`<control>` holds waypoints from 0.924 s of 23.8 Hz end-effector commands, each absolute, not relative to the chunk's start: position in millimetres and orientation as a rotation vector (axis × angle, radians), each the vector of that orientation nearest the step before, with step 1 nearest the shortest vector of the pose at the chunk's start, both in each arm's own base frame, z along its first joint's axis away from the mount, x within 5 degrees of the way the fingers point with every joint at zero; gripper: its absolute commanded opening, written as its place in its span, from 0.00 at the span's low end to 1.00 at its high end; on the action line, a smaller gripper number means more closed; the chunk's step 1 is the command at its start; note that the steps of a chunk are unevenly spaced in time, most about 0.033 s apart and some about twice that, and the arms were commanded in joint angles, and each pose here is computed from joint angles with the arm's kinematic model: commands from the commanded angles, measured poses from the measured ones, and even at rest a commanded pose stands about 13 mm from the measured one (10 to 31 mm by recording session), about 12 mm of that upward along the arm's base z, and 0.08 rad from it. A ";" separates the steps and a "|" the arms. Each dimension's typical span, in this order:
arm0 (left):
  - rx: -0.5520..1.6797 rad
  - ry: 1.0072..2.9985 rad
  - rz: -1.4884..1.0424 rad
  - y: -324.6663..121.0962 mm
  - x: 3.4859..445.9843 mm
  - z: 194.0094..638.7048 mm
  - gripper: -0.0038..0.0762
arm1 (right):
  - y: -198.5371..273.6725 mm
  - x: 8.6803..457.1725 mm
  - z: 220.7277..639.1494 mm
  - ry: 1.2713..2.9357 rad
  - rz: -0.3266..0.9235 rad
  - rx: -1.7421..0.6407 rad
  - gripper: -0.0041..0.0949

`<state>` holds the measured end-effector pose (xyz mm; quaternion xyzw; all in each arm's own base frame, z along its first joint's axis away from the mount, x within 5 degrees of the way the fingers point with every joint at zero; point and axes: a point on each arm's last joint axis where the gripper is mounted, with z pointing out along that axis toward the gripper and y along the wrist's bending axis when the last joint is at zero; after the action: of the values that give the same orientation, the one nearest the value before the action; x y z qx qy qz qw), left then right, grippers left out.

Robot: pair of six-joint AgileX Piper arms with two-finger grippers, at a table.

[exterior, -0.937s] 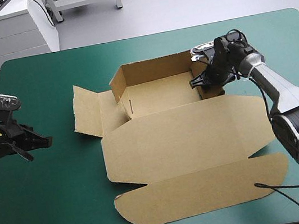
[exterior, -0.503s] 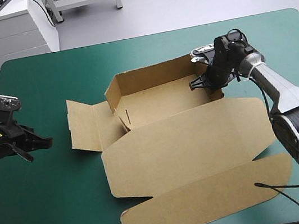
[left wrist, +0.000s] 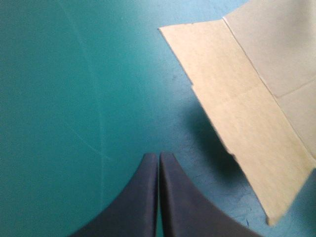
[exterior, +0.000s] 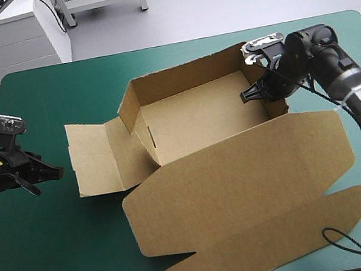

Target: Fold the box

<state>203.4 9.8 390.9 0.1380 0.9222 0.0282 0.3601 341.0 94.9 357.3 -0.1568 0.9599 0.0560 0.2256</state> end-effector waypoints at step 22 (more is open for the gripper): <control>-0.003 2.261 0.074 20.5 217.4 336.8 0.04 | 33.7 192.7 437.2 2.228 0.221 -0.325 0.02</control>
<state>212.8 26.1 329.6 0.0240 0.9298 0.0680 0.3609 198.7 33.7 420.4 -0.1383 0.9124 0.0777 0.3773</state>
